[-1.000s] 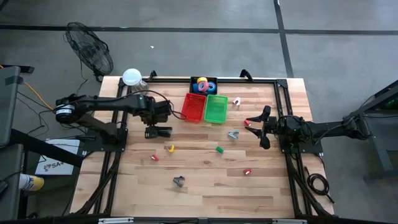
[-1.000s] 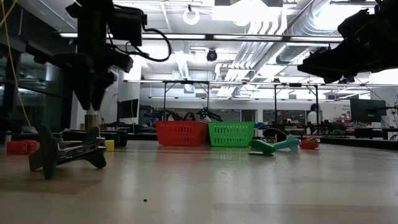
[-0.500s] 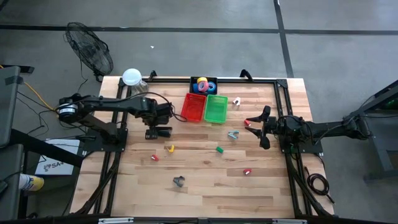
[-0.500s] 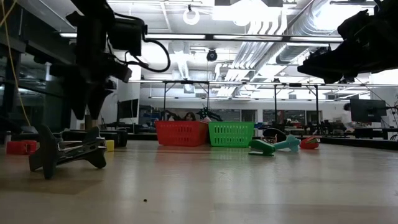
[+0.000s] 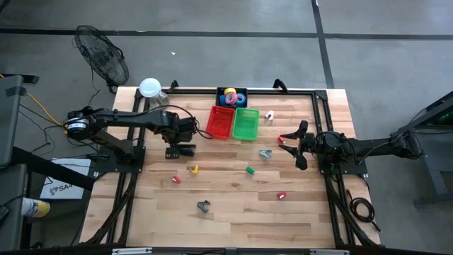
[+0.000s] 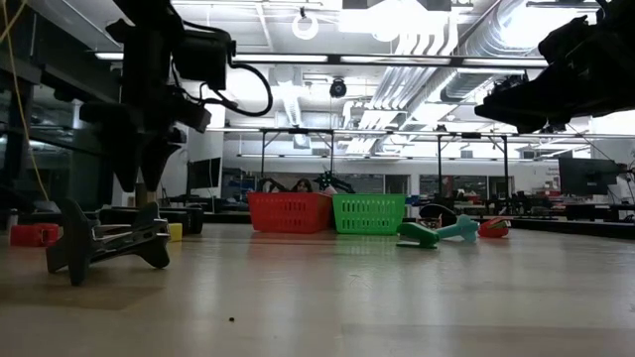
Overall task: Pick and place Stapler, Stapler remover, tape
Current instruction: Put the large black stapler into the red bin
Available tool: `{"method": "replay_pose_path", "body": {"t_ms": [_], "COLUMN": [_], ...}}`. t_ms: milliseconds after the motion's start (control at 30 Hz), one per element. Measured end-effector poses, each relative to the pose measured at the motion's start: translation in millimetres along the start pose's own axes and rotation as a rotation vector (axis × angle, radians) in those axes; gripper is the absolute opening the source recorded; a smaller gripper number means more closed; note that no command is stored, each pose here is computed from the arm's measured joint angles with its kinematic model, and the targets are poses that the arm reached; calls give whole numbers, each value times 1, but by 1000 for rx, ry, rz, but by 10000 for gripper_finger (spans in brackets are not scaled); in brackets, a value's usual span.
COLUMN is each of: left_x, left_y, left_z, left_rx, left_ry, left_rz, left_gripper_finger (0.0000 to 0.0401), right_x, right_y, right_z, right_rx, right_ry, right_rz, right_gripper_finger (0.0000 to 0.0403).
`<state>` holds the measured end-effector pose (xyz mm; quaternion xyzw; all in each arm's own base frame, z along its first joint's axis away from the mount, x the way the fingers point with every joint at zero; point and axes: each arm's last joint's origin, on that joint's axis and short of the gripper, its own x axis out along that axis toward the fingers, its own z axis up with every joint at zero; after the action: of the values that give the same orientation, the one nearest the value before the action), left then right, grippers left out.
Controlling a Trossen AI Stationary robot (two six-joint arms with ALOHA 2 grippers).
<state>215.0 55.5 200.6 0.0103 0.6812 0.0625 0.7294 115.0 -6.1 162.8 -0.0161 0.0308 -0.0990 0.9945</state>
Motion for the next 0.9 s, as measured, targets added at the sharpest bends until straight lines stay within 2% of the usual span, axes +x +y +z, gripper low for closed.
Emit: {"method": "replay_pose_path", "body": {"t_ms": [200,333,500,767,900], "left_x": [0,0,3,23,29], "left_y": [1,0,0,-2,-2], "left_z": [8,7,10,18,20], "left_rx": [-125,-137,-230,-209,-129], "left_ry": [-81,-72,-81,-5,28], "left_rz": [-14,-16,-33,-28,-42], "left_gripper_finger": [296,296,296,296,296], "right_x": [0,0,0,0,0], "right_y": [0,0,0,0,0], "right_z": [0,0,0,0,0], "right_rx": [0,0,0,0,0], "right_ry": [0,0,0,-1,-1], "right_rz": [0,0,0,0,0], "right_gripper_finger": [185,185,185,185,185]}}
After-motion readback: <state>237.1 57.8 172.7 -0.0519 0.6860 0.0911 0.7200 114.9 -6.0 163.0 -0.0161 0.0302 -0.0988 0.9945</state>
